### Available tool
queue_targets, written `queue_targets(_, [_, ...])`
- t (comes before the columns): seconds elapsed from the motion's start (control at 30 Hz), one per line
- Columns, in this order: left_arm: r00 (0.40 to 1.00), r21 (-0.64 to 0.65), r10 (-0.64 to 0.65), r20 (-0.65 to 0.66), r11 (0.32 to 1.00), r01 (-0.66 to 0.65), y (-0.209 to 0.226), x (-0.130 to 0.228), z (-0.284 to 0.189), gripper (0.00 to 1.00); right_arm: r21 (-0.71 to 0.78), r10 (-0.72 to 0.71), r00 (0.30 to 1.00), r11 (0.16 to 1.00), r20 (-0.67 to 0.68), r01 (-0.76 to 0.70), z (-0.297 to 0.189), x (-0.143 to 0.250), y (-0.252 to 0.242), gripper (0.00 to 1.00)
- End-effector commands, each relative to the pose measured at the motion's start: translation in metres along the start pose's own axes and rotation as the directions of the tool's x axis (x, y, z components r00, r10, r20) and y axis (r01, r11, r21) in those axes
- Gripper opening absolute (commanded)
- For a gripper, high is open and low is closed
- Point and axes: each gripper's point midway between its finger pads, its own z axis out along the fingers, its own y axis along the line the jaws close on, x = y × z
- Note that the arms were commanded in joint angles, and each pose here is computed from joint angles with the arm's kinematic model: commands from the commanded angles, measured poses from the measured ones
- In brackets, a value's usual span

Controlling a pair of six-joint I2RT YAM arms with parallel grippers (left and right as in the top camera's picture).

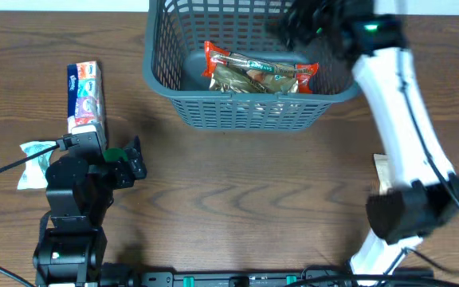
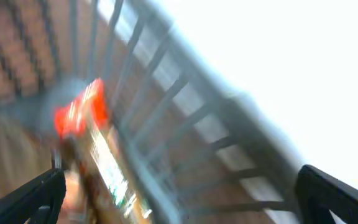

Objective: Pack container
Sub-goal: 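Lower the spaghetti package into the basket and open the right gripper, then move the right gripper down onto the beige PanTree bag and grasp it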

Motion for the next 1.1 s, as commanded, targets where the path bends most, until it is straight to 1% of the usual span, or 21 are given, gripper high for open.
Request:
queue_targets(0.0, [1.000,0.003,-0.001,0.020,1.000,0.001,-0.001,-0.009,-0.003,0.98,0.221,0.278,0.951,0.927,0.134,-0.303,-0.094,-0.043,-0.058,0.99])
queue_targets(0.07, [1.000,0.003,-0.001,0.020,1.000,0.001,-0.001,-0.009,-0.003,0.98,0.358,0.446,0.885,0.812,0.131,-0.462,-0.129,-0.021,-0.087,0.99])
queue_targets(0.13, [1.000,0.003,-0.001,0.020,1.000,0.001,-0.001,-0.009,-0.003,0.98,0.456,0.594,0.796,0.680,0.116,-0.574,-0.157,0.014,-0.102,0.99])
queue_targets(0.2, [1.000,0.003,-0.001,0.020,1.000,0.001,-0.001,-0.009,-0.003,0.98,0.530,0.737,0.669,0.530,0.099,-0.662,-0.183,0.056,-0.107,0.99])
queue_targets(0.3, [1.000,0.003,-0.001,0.020,1.000,0.001,-0.001,-0.009,-0.003,0.98,0.611,0.862,0.501,0.356,0.077,-0.707,-0.211,0.109,-0.107,0.99])
queue_targets(0.37, [1.000,0.003,-0.001,0.020,1.000,0.001,-0.001,-0.009,-0.003,0.98,0.665,0.915,0.398,0.259,0.064,-0.700,-0.229,0.141,-0.104,0.99])
queue_targets(0.43, [1.000,0.003,-0.001,0.020,1.000,0.001,-0.001,-0.009,-0.003,0.98,0.706,0.948,0.314,0.185,0.055,-0.683,-0.245,0.165,-0.099,0.99])
queue_targets(0.47, [1.000,0.003,-0.001,0.020,1.000,0.001,-0.001,-0.009,-0.003,0.98,0.725,0.958,0.282,0.162,0.046,-0.669,-0.253,0.175,-0.096,0.99])
queue_targets(0.53, [1.000,0.003,-0.001,0.020,1.000,0.001,-0.001,-0.009,-0.003,0.98,0.756,0.975,0.222,0.127,0.024,-0.642,-0.267,0.192,-0.089,0.99])
queue_targets(0.6, [1.000,0.003,-0.001,0.020,1.000,0.001,-0.001,-0.009,-0.003,0.98,0.782,0.985,0.174,0.122,-0.017,-0.611,-0.279,0.206,-0.078,0.99])
queue_targets(0.63, [1.000,0.003,-0.001,0.020,1.000,0.001,-0.001,-0.009,-0.003,0.98,0.789,0.985,0.169,0.137,-0.043,-0.599,-0.284,0.211,-0.075,0.99])
queue_targets(0.67, [1.000,0.003,-0.001,0.020,1.000,0.001,-0.001,-0.009,-0.003,0.98,0.772,0.980,0.180,0.174,-0.079,-0.611,-0.282,0.210,-0.072,0.99])
queue_targets(0.77, [1.000,0.003,0.000,0.021,1.000,0.000,-0.001,-0.009,-0.003,0.99,0.747,0.978,0.172,0.199,-0.115,-0.634,-0.285,0.211,-0.058,0.99])
queue_targets(0.93, [1.000,0.003,-0.001,0.021,1.000,0.001,-0.001,-0.009,-0.003,0.98,0.763,0.980,0.119,0.198,-0.158,-0.616,-0.295,0.230,-0.019,0.99])
queue_targets(1.07, [1.000,0.003,-0.001,0.020,1.000,0.001,-0.001,-0.009,-0.003,0.98,0.781,0.983,0.107,0.182,-0.147,-0.597,-0.297,0.260,0.008,0.99])
